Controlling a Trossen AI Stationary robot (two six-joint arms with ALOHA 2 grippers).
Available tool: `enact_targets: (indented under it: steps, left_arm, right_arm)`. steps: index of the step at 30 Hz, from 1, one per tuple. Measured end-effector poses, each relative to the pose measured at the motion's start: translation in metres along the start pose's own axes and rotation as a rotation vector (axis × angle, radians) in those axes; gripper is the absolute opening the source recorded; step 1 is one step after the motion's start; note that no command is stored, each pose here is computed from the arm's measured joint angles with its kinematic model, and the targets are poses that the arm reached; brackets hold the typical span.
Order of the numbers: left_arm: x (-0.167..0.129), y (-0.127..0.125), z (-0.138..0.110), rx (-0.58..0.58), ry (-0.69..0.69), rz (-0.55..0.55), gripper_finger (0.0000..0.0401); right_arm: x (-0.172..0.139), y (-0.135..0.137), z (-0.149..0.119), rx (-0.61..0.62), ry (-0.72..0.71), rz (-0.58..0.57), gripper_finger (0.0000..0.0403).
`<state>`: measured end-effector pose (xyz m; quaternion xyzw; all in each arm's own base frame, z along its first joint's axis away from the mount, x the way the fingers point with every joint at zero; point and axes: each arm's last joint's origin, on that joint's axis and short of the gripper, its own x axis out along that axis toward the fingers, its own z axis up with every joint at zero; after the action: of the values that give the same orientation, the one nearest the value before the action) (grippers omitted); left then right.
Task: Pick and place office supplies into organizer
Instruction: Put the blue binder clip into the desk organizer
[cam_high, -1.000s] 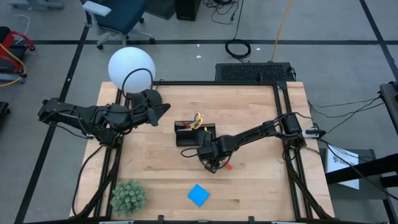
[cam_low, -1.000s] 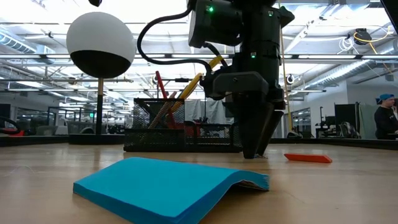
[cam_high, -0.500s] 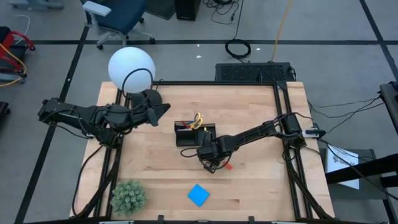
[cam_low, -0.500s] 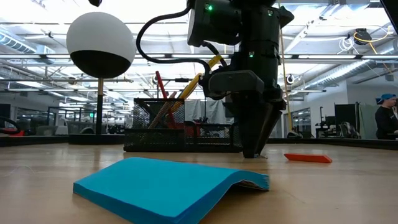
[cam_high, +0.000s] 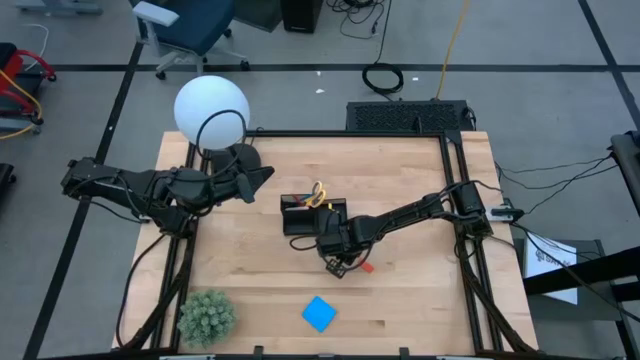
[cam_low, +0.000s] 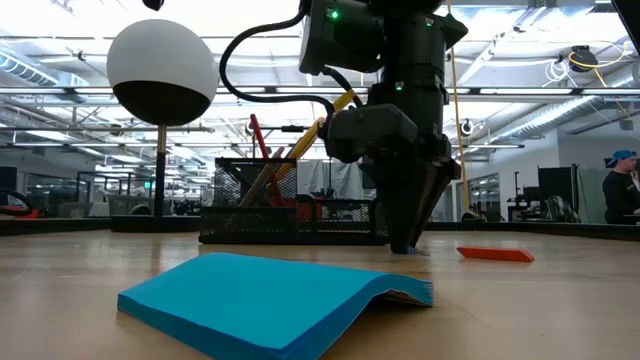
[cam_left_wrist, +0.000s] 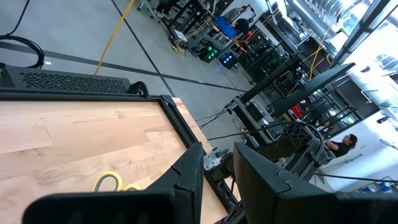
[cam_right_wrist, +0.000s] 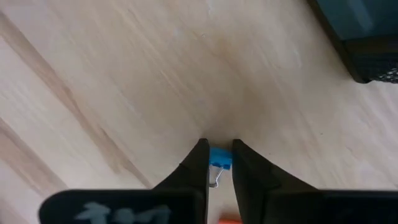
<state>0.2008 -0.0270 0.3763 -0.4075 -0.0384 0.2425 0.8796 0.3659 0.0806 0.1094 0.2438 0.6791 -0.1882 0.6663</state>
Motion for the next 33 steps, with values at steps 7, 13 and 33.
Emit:
enact_targets:
  steps: [7, 13, 33]
  left_arm:
    - [0.0, 0.0, 0.0, 0.0, 0.0, 0.0, 0.0081]
    - [0.0, 0.0, 0.0, 0.0, 0.0, 0.0, 0.0081]
    - [0.0, 0.0, 0.0, 0.0, 0.0, 0.0, 0.0081]
  right_arm:
    - [-0.002, 0.0, 0.001, 0.0, -0.004, 0.014, 0.0045]
    - [-0.003, 0.001, 0.0, 0.004, 0.01, 0.031, 0.0034]
    - [-0.033, -0.012, 0.013, -0.06, -0.053, 0.108, 0.0033]
